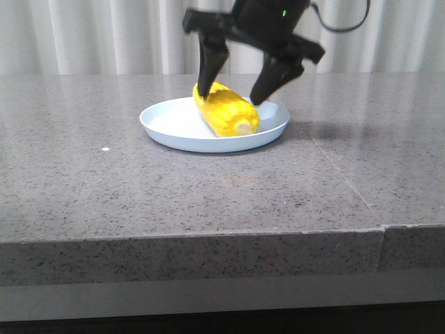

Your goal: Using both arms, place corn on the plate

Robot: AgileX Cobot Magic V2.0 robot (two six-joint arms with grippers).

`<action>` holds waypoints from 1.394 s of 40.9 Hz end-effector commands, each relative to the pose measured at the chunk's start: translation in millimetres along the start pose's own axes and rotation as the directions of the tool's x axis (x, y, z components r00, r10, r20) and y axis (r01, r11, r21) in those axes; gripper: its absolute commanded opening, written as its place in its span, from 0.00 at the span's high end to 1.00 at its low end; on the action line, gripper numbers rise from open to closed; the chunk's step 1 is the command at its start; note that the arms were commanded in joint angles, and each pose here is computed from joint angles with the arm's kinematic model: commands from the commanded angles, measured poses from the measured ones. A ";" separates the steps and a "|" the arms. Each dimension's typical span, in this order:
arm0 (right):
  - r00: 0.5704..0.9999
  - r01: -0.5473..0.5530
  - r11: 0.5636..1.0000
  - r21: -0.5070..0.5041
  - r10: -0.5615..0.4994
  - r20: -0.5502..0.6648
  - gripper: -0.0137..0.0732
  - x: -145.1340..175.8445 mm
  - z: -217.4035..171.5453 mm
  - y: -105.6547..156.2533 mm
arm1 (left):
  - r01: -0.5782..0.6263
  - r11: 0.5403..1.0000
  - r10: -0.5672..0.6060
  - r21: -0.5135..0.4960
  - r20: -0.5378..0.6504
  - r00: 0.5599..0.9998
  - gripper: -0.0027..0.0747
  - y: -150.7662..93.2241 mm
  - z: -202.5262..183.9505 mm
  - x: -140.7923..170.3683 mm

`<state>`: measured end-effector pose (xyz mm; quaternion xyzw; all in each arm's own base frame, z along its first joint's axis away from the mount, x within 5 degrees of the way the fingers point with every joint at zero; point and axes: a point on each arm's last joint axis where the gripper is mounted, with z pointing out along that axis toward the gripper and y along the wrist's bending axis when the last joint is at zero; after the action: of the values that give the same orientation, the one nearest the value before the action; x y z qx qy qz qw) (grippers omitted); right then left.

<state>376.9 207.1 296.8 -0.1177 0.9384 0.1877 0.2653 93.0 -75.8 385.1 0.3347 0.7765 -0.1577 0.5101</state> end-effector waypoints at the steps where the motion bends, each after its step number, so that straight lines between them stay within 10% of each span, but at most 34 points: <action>1: 0.981 0.086 0.996 -0.035 -0.079 0.177 0.21 -16.4 -67.1 17.4 | 0.014 1.000 -0.012 -0.014 0.099 0.995 0.37 1.6 -5.4 -12.9; 23: 0.877 0.414 0.910 0.004 -0.400 0.266 0.33 102.5 -230.3 25.7 | 0.014 1.000 -0.012 -0.014 0.099 0.995 0.37 1.6 -5.4 -12.9; 51: 0.863 0.268 0.961 0.071 -0.273 0.425 0.33 252.9 -288.4 -30.3 | 0.014 1.000 -0.012 -0.014 0.099 0.995 0.37 1.6 -5.4 -12.9; 57: 0.862 0.269 0.961 0.071 -0.273 0.427 0.45 258.1 -288.4 -32.1 | 0.014 1.000 -0.012 -0.014 0.099 0.995 0.53 1.6 -5.4 -12.9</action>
<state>39.3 27.4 365.0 -0.2091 0.8492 0.1630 0.4568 93.0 -75.8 385.1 0.3347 0.7765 -0.1577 0.5101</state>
